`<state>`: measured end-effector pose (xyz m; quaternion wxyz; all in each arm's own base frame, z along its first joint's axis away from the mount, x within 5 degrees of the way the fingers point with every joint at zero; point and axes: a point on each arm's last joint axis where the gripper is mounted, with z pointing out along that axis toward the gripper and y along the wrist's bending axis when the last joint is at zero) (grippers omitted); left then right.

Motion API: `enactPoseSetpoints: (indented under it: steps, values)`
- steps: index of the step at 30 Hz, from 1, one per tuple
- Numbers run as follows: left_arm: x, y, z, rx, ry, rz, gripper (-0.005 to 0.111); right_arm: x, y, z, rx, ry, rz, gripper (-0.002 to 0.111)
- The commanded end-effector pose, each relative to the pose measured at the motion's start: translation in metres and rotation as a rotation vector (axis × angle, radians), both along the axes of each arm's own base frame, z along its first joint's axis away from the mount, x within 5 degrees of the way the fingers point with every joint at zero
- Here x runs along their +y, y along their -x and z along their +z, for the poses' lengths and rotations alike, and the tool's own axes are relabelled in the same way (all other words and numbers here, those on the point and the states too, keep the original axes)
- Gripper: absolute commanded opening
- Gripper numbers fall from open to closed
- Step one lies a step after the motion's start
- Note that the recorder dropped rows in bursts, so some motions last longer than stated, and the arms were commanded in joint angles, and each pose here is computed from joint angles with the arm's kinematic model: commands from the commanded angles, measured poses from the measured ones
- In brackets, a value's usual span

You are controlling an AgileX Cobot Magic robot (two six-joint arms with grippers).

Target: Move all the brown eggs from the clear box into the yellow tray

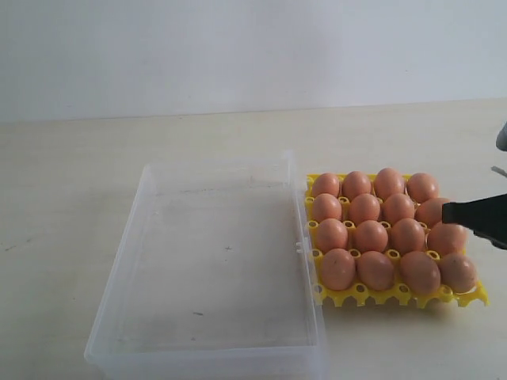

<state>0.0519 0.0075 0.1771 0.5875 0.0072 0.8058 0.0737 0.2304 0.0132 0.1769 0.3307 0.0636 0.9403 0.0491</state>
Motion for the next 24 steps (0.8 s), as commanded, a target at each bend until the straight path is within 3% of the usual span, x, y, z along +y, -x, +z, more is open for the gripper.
enactPoseSetpoints:
  steps: [1,14,20,24]
  values:
    - [0.0,0.0,0.002,-0.013,0.004,-0.005,0.0,-0.004,0.0,0.029,-0.096,-0.001,-0.008,0.0]
    - [0.0,0.0,0.002,-0.013,0.004,-0.005,0.0,0.026,0.028,0.094,-0.37,-0.125,0.081,0.0]
    - [0.0,0.0,0.002,-0.013,0.002,-0.005,0.0,0.026,0.052,0.121,-0.507,-0.114,0.128,0.0]
    - [0.0,0.0,0.002,-0.013,0.002,-0.005,0.0,0.024,0.071,0.127,-0.497,-0.093,0.161,0.0]
